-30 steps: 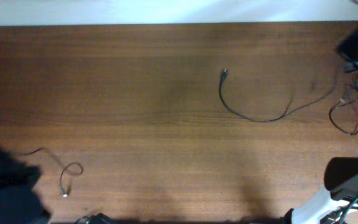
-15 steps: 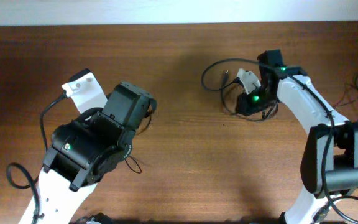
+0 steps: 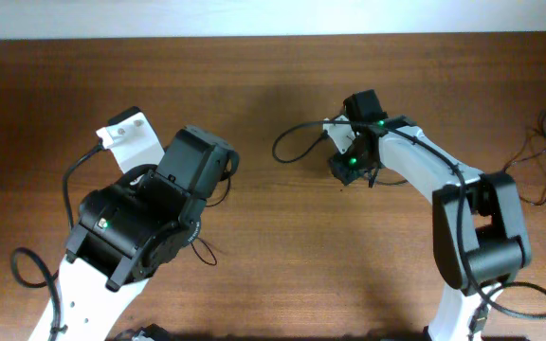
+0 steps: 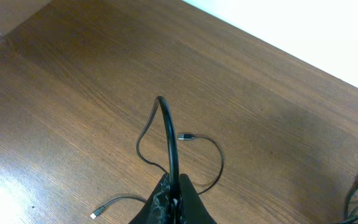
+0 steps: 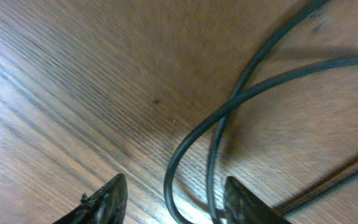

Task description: Untangle cables

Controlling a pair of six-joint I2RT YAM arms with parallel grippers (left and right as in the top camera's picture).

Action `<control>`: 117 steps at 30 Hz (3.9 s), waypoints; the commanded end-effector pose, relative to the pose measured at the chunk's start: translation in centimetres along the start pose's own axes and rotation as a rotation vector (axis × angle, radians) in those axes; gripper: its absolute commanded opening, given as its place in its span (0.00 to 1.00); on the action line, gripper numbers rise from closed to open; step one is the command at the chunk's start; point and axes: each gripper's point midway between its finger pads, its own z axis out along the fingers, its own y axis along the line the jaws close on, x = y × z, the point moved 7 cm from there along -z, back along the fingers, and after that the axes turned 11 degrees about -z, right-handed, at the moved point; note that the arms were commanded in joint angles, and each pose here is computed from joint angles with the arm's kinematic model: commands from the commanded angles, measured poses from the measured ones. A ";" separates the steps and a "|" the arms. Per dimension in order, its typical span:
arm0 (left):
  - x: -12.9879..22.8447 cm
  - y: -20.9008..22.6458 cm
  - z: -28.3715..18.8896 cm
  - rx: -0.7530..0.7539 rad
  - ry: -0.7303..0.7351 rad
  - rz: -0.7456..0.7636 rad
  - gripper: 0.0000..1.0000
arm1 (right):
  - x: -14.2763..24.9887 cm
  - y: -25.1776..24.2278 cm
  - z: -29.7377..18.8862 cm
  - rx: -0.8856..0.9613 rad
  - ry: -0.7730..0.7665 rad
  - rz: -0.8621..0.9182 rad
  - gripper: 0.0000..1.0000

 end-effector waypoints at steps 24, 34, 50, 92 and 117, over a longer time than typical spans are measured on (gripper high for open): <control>0.0 0.2 -0.2 0.003 0.003 -0.027 0.11 | -2.3 -17.3 -7.8 0.270 -0.431 0.376 0.89; 0.1 0.1 -0.1 0.006 0.014 -0.024 0.05 | -1.7 -8.2 0.0 -0.032 -0.122 0.225 0.60; 5.9 0.4 1.2 0.041 0.379 0.211 0.99 | 2.8 -3.7 6.9 -0.066 0.075 0.157 0.04; 5.9 0.4 1.2 0.040 0.380 0.211 0.99 | 7.9 7.8 -28.3 0.353 -1.165 0.321 0.99; 2.8 6.4 7.1 -0.330 0.194 0.062 0.99 | 14.2 10.5 -19.6 0.138 -0.560 0.501 0.99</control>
